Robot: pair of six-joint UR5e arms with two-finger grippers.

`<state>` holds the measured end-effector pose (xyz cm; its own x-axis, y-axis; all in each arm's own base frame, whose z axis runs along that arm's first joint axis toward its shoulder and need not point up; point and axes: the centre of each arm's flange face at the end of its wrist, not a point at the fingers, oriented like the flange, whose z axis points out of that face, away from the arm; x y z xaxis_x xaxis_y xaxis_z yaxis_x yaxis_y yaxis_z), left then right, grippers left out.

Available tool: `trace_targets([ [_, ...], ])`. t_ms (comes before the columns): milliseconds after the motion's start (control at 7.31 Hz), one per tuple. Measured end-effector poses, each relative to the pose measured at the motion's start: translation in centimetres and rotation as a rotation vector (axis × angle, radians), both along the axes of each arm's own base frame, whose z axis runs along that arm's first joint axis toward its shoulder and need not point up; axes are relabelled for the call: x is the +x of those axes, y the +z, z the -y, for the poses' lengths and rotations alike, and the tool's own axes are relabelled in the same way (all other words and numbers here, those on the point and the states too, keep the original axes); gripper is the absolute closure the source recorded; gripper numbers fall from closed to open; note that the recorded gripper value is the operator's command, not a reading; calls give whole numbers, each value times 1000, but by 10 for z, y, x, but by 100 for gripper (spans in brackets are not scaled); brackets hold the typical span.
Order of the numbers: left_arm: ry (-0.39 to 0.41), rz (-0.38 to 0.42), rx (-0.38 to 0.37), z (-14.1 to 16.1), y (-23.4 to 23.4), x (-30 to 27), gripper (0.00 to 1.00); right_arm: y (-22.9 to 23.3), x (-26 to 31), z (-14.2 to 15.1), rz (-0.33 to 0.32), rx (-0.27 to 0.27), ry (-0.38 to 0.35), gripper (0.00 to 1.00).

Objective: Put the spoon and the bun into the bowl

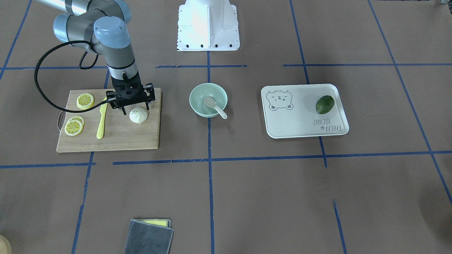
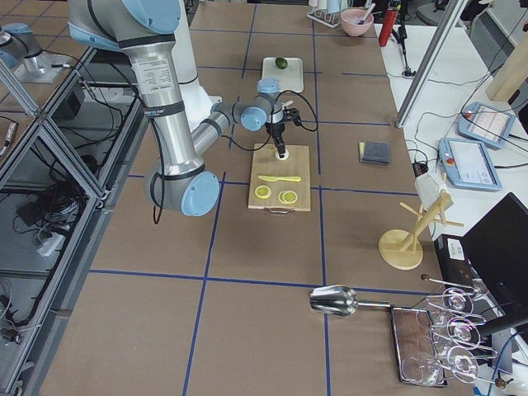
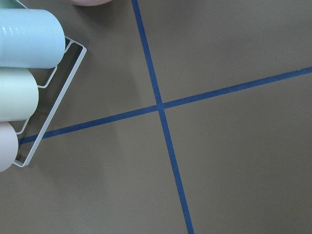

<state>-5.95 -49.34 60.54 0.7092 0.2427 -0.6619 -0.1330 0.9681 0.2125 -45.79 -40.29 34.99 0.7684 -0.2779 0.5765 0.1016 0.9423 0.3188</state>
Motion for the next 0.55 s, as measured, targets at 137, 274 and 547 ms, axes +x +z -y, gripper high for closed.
trace_targets([
  [137, 0, 0, 0, 0, 0, 0, 0, 0, -1, 0, -2, 0, -1, 100],
  [274, 0, 0, 2, 0, -1, 0, 0, 0, -1, -1, -2, 0, -2, 100],
  [547, 0, 0, 5, 0, -3, 0, 0, -26, -9, 2, 35, 12, 4, 100],
])
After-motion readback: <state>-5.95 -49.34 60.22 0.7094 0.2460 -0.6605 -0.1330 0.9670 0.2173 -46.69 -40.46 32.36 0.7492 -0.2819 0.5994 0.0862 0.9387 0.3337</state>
